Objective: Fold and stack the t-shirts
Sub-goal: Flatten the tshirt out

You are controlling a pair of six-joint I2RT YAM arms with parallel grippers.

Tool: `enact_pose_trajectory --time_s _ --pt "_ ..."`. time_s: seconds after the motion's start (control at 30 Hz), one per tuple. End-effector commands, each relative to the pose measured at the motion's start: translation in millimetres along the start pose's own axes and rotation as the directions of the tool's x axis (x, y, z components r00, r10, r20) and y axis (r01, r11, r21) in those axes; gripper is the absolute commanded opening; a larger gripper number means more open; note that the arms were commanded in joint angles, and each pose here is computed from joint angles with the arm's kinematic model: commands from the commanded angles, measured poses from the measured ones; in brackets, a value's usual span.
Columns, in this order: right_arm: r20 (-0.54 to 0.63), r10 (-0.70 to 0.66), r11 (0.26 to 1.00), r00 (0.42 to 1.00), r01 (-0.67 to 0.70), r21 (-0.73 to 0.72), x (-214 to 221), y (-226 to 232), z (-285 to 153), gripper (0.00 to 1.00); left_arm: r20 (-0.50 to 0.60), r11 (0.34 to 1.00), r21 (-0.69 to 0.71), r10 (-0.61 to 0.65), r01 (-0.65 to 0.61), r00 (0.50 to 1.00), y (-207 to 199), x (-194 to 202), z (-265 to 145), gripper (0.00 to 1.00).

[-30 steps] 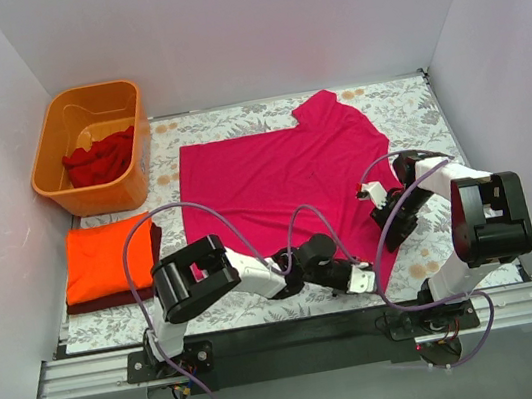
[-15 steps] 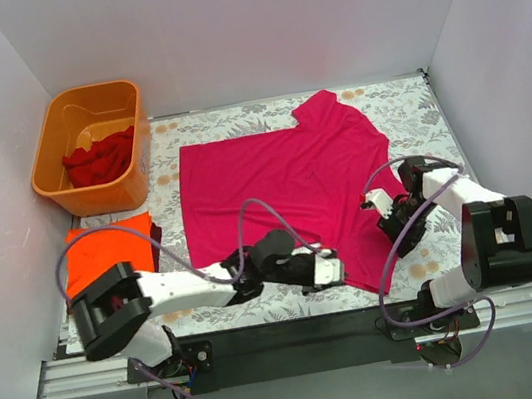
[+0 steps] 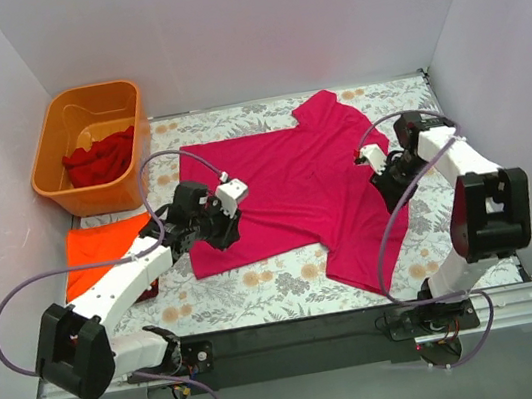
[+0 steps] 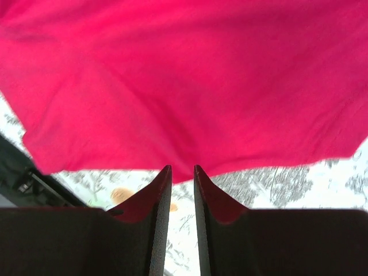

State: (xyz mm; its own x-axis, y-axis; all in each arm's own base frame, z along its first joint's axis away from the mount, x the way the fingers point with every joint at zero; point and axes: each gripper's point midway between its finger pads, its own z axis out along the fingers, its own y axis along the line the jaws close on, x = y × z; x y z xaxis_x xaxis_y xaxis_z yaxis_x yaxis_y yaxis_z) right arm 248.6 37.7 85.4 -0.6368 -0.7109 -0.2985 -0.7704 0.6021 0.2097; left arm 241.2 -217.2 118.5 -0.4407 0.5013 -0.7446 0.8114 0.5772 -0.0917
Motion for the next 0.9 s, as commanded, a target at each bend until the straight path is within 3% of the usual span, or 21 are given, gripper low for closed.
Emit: enact_pose_trajectory --time_s 0.0,0.27,0.43,0.63,0.73,0.87 --pt "-0.039 0.064 0.998 0.997 -0.064 -0.003 -8 -29 22 0.28 -0.202 0.981 -0.142 -0.157 0.129 0.967 36 49 -20 0.19" --pt "-0.203 0.078 0.993 0.976 -0.059 0.098 45 -40 50 0.26 -0.386 0.954 -0.243 -0.263 0.178 0.884 56 128 -31 0.19" --pt "-0.301 0.092 0.991 0.949 -0.059 0.116 92 -14 55 0.24 -0.502 0.957 -0.244 -0.263 0.157 0.824 46 175 -42 0.17" --pt "-0.374 0.119 0.984 0.920 -0.059 0.169 124 -10 47 0.22 -0.565 0.955 -0.261 -0.269 0.140 0.780 40 202 -51 0.14" --pt "-0.341 0.115 0.984 0.933 -0.061 0.165 118 -11 42 0.22 -0.545 0.963 -0.237 -0.243 0.131 0.803 40 191 -55 0.13" --pt "-0.204 0.055 0.995 0.977 -0.036 0.097 76 -11 22 0.28 -0.436 0.976 -0.183 -0.187 0.117 0.880 44 132 -59 0.14"
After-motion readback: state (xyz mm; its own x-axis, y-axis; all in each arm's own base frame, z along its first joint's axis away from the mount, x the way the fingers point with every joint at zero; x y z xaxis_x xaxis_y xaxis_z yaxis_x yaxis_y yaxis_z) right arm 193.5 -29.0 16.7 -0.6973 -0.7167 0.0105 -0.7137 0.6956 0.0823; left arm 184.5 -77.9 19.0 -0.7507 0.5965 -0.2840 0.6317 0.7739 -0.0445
